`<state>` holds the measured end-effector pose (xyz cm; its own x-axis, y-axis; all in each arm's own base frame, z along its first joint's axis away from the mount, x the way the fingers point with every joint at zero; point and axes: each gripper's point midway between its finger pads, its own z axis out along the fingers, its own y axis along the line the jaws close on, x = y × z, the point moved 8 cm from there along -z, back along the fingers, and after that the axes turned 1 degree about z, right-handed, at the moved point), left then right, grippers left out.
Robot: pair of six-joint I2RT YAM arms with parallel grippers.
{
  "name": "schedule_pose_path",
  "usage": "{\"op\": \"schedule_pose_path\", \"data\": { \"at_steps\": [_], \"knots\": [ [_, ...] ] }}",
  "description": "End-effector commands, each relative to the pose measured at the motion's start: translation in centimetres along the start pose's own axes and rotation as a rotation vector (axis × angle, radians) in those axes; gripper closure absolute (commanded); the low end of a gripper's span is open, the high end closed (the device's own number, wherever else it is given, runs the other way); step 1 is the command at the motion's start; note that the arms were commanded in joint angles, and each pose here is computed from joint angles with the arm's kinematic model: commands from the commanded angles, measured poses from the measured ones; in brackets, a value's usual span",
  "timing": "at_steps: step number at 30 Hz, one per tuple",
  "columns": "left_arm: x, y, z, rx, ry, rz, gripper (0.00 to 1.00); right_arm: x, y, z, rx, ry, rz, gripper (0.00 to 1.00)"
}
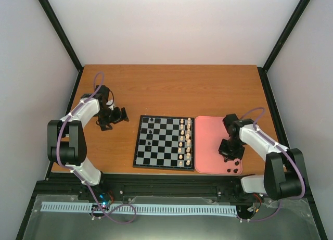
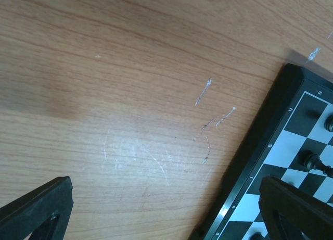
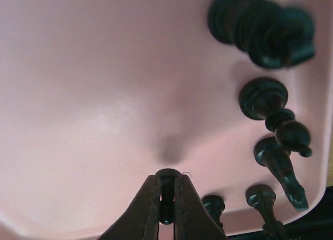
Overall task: Set up the chess pieces on the board
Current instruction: Pick up the chess piece from the storage box, then place the chess piece on the chessboard.
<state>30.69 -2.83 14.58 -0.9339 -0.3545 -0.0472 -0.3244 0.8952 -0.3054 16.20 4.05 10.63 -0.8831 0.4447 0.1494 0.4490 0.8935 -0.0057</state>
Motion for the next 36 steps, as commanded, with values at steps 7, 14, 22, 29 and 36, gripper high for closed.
{"op": "schedule_pose_path", "data": {
  "at_steps": [7, 14, 22, 29, 36],
  "knots": [
    [-0.8, -0.1, -0.5, -0.02, -0.027, 0.006, 0.0, -1.5, 7.3, -8.3, -0.091, -0.174, -0.33, 0.97],
    [-0.9, 0.2, -1.0, -0.064, -0.048, 0.031, 0.0, 1.7, 17.3, -11.2, -0.079, -0.275, -0.711, 0.97],
    [-1.2, 0.1, -1.3, -0.067, -0.055, 0.035, 0.0, 9.2, 25.4, -11.2, -0.088, -0.295, -1.012, 0.97],
    [-0.9, -0.1, -1.2, -0.041, -0.036, 0.015, 0.0, 15.2, 29.5, -8.7, -0.071, -0.178, -1.129, 0.97],
    [-1.2, -0.5, -1.4, -0.016, -0.054, 0.004, 0.0, 18.3, 31.0, -5.7, -0.064, -0.087, -1.181, 0.97]
  ]
}}
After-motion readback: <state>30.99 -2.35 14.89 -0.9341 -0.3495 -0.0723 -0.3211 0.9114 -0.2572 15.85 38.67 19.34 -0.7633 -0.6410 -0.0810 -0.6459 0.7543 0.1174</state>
